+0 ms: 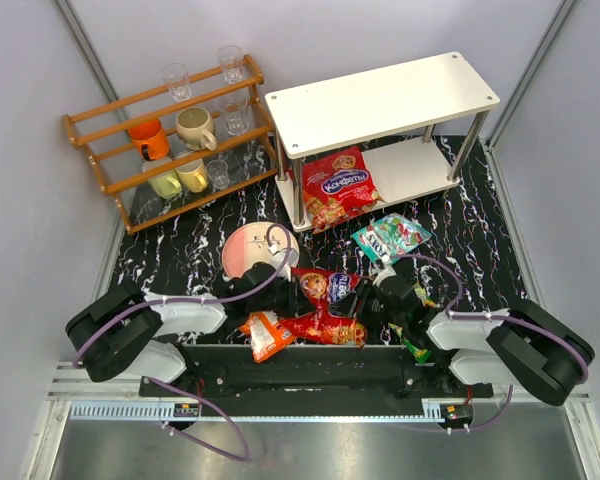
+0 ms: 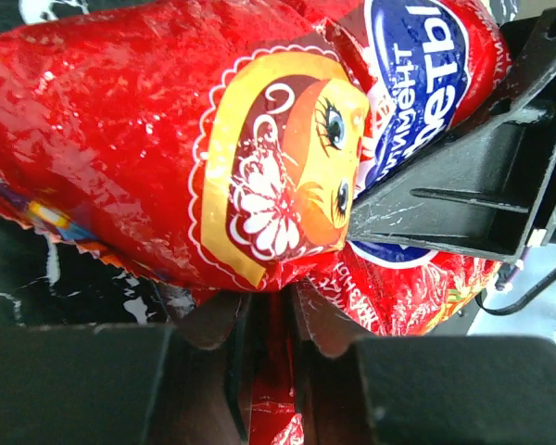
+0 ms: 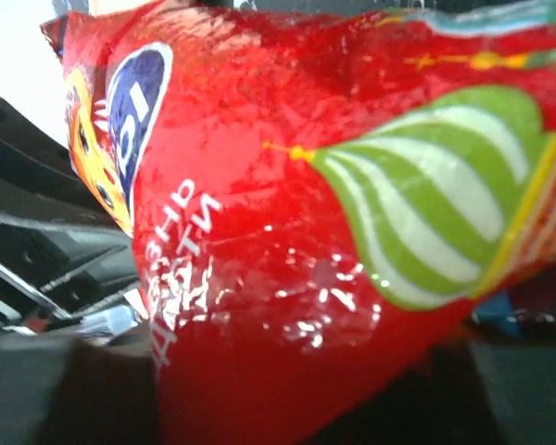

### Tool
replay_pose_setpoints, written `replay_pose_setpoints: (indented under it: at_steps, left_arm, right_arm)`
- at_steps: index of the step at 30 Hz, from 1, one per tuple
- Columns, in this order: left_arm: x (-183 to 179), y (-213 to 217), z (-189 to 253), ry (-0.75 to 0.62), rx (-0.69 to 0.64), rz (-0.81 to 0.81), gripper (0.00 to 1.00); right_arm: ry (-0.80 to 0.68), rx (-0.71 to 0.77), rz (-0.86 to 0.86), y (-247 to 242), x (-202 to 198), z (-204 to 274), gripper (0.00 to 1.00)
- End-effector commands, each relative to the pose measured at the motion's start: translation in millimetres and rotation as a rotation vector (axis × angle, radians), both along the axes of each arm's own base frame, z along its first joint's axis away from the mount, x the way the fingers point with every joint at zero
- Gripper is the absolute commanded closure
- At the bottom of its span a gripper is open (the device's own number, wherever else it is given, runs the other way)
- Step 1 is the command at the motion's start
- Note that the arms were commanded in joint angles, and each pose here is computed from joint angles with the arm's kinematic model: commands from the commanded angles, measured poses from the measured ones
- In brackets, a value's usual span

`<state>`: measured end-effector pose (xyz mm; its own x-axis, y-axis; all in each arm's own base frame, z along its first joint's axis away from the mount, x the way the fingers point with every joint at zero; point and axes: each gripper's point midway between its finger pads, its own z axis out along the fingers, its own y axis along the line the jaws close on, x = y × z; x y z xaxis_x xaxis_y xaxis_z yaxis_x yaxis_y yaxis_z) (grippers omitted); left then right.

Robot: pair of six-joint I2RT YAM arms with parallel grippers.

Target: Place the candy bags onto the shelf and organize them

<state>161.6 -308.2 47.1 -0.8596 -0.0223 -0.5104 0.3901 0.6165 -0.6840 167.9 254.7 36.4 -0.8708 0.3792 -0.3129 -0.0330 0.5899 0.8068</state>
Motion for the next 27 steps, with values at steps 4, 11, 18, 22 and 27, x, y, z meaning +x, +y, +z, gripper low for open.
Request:
replay_pose_setpoints:
  at_steps: [4,11,18,22,27]
  left_arm:
    - [-3.9,-17.8,39.0,-0.060,-0.040,-0.065,0.62]
    - [10.4,-3.3,108.4,-0.185,-0.021,-0.003,0.36]
    - [12.8,20.3,186.2,-0.316,-0.052,0.055,0.26]
    - [7.1,23.5,192.7,-0.311,-0.075,0.053,0.26]
    - [5.0,36.5,192.6,-0.319,-0.063,0.086,0.25]
  right_arm:
    - [-0.039,0.068,0.117,29.9,-6.0,18.2,0.78]
    - [-0.202,-0.027,0.053,0.3,2.0,71.7,0.85]
    - [-0.379,-0.103,-0.163,-64.2,7.6,158.8,0.98]
    - [-0.437,-0.135,-0.305,-100.3,10.9,195.1,1.00]
    - [-0.493,-0.201,-0.532,-149.3,21.2,229.8,1.00]
